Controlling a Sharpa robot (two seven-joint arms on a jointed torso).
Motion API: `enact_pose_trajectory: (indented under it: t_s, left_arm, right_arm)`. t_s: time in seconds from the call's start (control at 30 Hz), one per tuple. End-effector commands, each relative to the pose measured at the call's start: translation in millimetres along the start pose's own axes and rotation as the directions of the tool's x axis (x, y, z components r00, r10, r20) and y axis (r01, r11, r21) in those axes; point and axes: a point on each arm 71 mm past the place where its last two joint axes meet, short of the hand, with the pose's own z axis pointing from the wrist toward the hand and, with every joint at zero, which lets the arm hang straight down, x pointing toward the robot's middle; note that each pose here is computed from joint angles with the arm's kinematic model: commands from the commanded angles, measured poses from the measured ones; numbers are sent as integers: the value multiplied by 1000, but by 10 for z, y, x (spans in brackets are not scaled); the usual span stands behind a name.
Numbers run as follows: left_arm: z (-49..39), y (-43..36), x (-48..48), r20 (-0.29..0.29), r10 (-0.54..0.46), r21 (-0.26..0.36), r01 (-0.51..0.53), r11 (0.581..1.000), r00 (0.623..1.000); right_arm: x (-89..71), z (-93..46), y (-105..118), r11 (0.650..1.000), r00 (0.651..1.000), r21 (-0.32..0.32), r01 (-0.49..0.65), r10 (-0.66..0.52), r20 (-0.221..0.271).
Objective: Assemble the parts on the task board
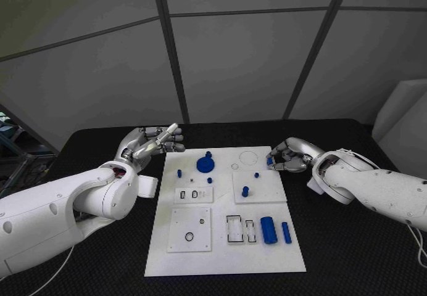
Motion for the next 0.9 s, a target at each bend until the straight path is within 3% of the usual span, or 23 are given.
enact_pose_trajectory:
  t_s: [0.03, 0.27, 0.6, 0.9]
  left_arm:
    - [3, -14, 11, -13, 1, 11, 0, 1000, 1000]
    - [2, -14, 10, -12, 1, 11, -1, 1000, 1000]
    - [-1, -14, 2, -11, 1, 10, -1, 1000, 1000]
    - [-13, -18, -15, -8, 3, 9, -3, 1000, 1000]
  right_arm:
    - [5, 4, -1, 1000, 1000, 2, 9, -9, -12]
    - [-7, 5, 4, 1000, 1000, -2, 9, -9, 8]
    - [-72, -21, 33, 1000, 994, 6, -24, 23, 104]
    - [-97, -57, 402, 997, 991, -61, -39, 46, 124]
